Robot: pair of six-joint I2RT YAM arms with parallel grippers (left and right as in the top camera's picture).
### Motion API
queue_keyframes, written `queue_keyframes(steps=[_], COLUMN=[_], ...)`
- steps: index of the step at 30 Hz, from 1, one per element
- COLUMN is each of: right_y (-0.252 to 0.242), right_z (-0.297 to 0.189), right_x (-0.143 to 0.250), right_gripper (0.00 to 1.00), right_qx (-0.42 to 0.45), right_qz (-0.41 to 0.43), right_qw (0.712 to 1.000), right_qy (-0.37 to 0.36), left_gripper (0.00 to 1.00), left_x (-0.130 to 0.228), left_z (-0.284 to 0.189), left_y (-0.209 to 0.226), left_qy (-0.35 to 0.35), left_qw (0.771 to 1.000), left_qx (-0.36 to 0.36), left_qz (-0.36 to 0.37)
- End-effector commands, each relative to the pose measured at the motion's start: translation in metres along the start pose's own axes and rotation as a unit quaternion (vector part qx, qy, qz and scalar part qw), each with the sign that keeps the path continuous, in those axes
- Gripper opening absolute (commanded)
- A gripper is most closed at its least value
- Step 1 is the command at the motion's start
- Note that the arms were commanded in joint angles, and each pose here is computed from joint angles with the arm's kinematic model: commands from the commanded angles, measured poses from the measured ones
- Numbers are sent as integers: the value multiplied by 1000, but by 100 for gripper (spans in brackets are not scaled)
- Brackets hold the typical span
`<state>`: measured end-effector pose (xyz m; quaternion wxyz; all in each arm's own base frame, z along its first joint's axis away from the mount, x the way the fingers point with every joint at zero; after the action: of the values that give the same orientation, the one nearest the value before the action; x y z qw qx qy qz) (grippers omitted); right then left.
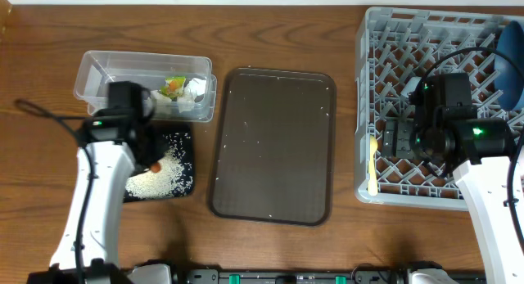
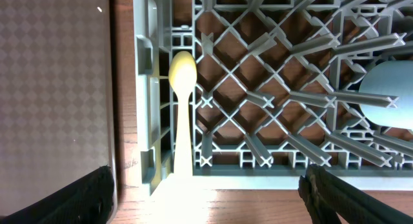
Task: Sort waste into correct bins and load items into the dishwasher rack
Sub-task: 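Carry the carrot with the left gripper and drop it on the black tray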
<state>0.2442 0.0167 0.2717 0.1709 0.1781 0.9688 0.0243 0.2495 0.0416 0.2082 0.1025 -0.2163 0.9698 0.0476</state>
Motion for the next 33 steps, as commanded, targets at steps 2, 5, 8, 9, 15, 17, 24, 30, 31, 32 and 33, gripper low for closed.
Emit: queue_keyframes(steps=[2, 5, 8, 9, 15, 17, 24, 30, 31, 32, 33], right_y=[-2, -2, -2, -2, -2, -2, -3, -3, -3, -3, -3], right_z=[3, 3, 3, 3, 3, 3, 3, 3, 3, 3, 3], right_x=[-1, -1, -1, -1, -1, -1, -1, 0, 0, -1, -1], right_gripper=[91, 92, 92, 92, 92, 92, 92, 92, 91, 92, 92], right_qx=[7, 7, 7, 7, 7, 7, 8, 7, 7, 7, 7], right_qz=[0, 0, 0, 0, 0, 0, 0, 0, 0, 0, 0], right_qw=[1000, 1000, 1000, 1000, 1000, 1000, 1000, 1000, 1000, 1000, 1000], right_qy=[2, 2, 2, 2, 2, 3, 4, 4, 4, 4, 4], left_gripper=[19, 19, 19, 19, 25, 27, 27, 33, 34, 36, 37], left_x=[-5, -10, -13, -14, -14, -14, -13, -11, -11, -11, -12], left_z=[26, 41, 56, 62, 88, 95, 110, 109, 107, 105, 101], left_y=[29, 41, 47, 49, 51, 51, 50, 50, 50, 50, 50], left_qy=[41, 59, 78, 85, 126, 134, 152, 159, 161, 161, 160], left_qw=[998, 995, 993, 992, 986, 985, 982, 981, 981, 981, 981], left_qx=[-30, -38, -44, -45, -54, -56, -59, -58, -57, -56, -56], left_qz=[-44, -68, -81, -84, -94, -94, -91, -91, -91, -91, -91])
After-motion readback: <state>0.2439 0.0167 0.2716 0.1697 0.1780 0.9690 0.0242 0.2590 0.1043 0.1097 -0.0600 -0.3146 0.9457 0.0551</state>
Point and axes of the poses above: each gripper's point midway between its finger pads, its own z axis out along the fingers, its own y axis along the line the jaws close on, x = y × z, the point moved 10 cm from there along -z, back along the fingers, and after that the axes turned 15 degrees about z, right-handed, at the moved point
